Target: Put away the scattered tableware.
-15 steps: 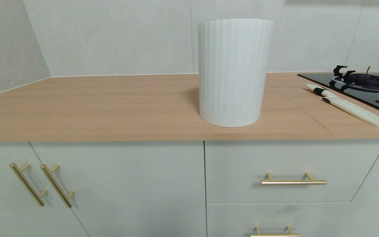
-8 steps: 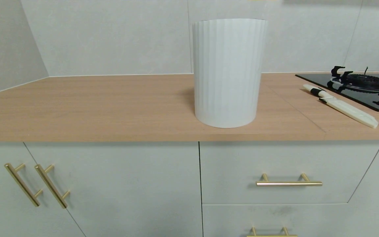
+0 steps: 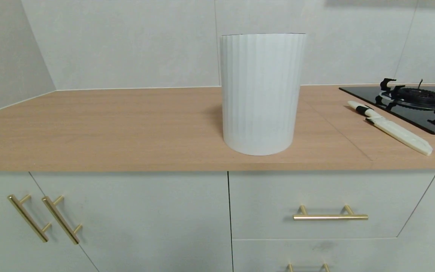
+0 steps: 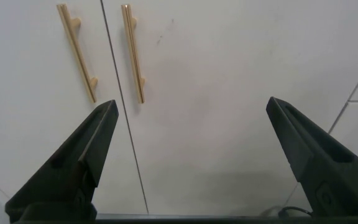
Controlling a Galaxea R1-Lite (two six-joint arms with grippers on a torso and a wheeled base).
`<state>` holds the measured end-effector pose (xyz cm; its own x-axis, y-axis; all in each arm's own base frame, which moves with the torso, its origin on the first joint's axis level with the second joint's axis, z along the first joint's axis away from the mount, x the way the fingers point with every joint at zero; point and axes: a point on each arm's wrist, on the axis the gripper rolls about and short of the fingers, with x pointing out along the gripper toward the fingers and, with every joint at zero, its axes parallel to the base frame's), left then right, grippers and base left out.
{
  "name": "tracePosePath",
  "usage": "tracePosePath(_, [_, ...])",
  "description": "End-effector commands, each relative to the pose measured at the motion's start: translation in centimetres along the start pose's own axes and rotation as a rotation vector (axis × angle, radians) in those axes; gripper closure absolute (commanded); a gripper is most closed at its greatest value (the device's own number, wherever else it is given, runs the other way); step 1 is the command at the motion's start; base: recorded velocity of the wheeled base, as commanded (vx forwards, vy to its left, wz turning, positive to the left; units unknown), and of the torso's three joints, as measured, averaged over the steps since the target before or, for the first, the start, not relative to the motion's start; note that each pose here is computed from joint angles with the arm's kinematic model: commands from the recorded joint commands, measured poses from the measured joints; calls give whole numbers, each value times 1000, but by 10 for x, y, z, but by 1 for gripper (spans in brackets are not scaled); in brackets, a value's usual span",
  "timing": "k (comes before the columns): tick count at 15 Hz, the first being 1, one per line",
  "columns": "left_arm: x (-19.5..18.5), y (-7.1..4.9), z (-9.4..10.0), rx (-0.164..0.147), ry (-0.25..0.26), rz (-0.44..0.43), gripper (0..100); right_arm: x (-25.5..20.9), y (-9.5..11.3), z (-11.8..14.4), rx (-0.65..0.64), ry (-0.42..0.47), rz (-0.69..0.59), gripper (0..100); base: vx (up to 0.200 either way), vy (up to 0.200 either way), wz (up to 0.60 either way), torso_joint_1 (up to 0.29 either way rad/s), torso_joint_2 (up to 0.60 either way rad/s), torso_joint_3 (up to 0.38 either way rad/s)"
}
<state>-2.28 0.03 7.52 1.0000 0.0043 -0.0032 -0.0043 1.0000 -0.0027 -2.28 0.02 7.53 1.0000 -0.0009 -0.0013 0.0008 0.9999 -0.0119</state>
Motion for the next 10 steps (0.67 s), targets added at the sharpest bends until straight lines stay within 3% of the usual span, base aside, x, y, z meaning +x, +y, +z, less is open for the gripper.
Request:
tracePosePath(1, [0, 0, 0, 0, 0, 0, 0, 0, 0, 0, 0, 0, 1, 0, 0, 0, 0, 183, -359, -290])
tracePosePath(10, [0, 0, 0, 0, 0, 0, 0, 0, 0, 0, 0, 0, 1, 0, 0, 0, 0, 176, -491, -292])
